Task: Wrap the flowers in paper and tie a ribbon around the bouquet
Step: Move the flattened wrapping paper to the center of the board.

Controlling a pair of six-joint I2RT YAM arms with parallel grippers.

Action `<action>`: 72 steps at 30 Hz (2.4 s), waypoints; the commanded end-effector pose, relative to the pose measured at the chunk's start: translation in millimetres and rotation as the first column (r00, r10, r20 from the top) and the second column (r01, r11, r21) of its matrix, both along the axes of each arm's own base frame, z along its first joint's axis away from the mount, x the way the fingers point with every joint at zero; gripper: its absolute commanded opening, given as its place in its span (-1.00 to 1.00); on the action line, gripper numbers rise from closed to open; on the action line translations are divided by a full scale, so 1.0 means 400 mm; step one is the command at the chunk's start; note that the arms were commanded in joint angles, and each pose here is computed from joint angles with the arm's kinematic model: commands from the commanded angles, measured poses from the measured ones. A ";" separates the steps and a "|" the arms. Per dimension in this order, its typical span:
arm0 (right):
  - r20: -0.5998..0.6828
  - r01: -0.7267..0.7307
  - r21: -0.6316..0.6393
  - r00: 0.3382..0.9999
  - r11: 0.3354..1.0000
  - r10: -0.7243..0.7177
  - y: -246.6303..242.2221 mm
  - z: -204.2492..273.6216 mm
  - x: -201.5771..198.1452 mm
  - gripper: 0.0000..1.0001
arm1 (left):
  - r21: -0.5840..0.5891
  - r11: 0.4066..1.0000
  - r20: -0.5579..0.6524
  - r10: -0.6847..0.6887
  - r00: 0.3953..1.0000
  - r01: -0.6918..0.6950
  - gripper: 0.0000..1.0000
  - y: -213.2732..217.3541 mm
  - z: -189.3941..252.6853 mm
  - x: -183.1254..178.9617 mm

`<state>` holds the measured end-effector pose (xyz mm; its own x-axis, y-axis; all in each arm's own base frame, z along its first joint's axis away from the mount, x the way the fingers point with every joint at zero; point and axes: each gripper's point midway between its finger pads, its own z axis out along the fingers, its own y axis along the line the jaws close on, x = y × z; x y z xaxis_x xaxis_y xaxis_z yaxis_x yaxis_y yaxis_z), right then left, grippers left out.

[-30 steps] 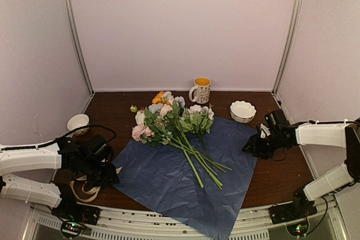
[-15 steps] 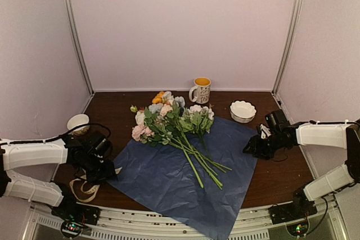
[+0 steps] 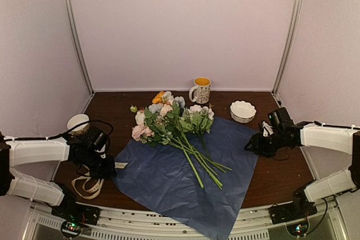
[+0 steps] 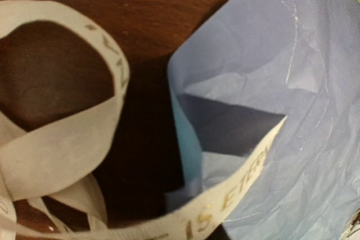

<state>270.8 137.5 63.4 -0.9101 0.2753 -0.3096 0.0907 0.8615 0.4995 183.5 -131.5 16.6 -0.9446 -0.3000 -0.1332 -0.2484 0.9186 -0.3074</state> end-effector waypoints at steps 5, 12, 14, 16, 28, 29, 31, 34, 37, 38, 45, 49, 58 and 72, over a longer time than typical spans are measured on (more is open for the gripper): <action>0.037 -0.010 -0.035 0.999 0.999 0.011 -0.009 0.020 0.002 0.08 | 0.016 0.998 -0.022 -0.060 0.998 0.060 -1.00 0.006 -0.024 -0.017; 0.028 -0.017 -0.055 0.999 0.998 0.019 -0.014 0.008 0.001 0.09 | 0.175 0.984 0.117 -0.044 0.992 0.023 -1.00 0.063 0.092 0.131; 0.031 -0.012 -0.066 0.999 0.998 0.014 -0.018 0.006 0.003 0.09 | 0.219 0.976 0.122 -0.049 0.991 0.022 -1.00 0.080 0.092 0.166; 0.032 -0.007 -0.077 0.999 0.997 0.009 -0.023 0.003 0.005 0.09 | 0.240 0.970 0.118 -0.058 0.991 0.028 -1.00 0.087 0.088 0.199; -0.012 0.006 -0.294 1.000 0.956 -0.009 -0.095 0.005 0.053 0.36 | 0.244 0.970 0.134 -0.050 0.990 0.016 -1.00 0.124 0.075 0.282; -0.011 0.015 -0.298 1.000 0.954 -0.020 -0.105 0.010 0.056 0.44 | 0.243 0.970 0.142 -0.050 0.989 0.014 -1.00 0.125 0.077 0.279; -0.016 0.043 -0.298 0.999 0.953 -0.050 -0.128 0.012 0.058 0.57 | 0.246 0.969 0.150 -0.052 0.987 0.013 -1.00 0.129 0.077 0.274; -0.062 0.039 -0.352 0.996 0.935 -0.065 -0.160 -0.006 0.052 0.70 | 0.233 0.972 0.155 -0.059 0.986 0.021 -1.00 0.123 0.077 0.273; -0.140 -0.007 -0.417 0.989 0.909 -0.057 -0.183 -0.045 0.032 0.80 | 0.220 0.975 0.173 -0.062 0.983 0.023 -1.00 0.118 0.081 0.276; -0.167 -0.026 -0.423 0.985 0.906 -0.049 -0.183 -0.056 0.025 0.80 | 0.221 0.975 0.175 -0.064 0.982 0.024 -1.00 0.118 0.080 0.275; -0.250 -0.118 -0.394 0.968 0.912 0.017 -0.112 -0.086 0.015 1.00 | 0.224 0.973 0.180 -0.097 0.979 0.055 -1.00 0.116 0.070 0.273; -0.277 -0.165 -0.291 0.957 0.942 0.082 -0.026 -0.109 0.014 0.96 | 0.212 0.975 0.179 -0.102 0.979 0.063 -1.00 0.111 0.058 0.268; -0.228 -0.164 -0.062 0.963 0.984 0.146 0.115 -0.090 0.057 0.64 | 0.222 0.972 0.190 -0.125 0.974 0.081 -1.00 0.111 0.063 0.273; -0.120 -0.128 -0.132 0.986 0.983 0.112 0.124 -0.039 0.183 -1.00 | 0.231 0.972 0.189 -0.090 0.978 0.045 -1.00 0.154 0.052 0.334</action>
<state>316.2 188.5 44.6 -0.9779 0.1226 -0.1695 0.0425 0.9097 0.4130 288.8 -76.3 30.3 -0.9336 -0.1573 -0.3220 -0.1291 0.9858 -0.1073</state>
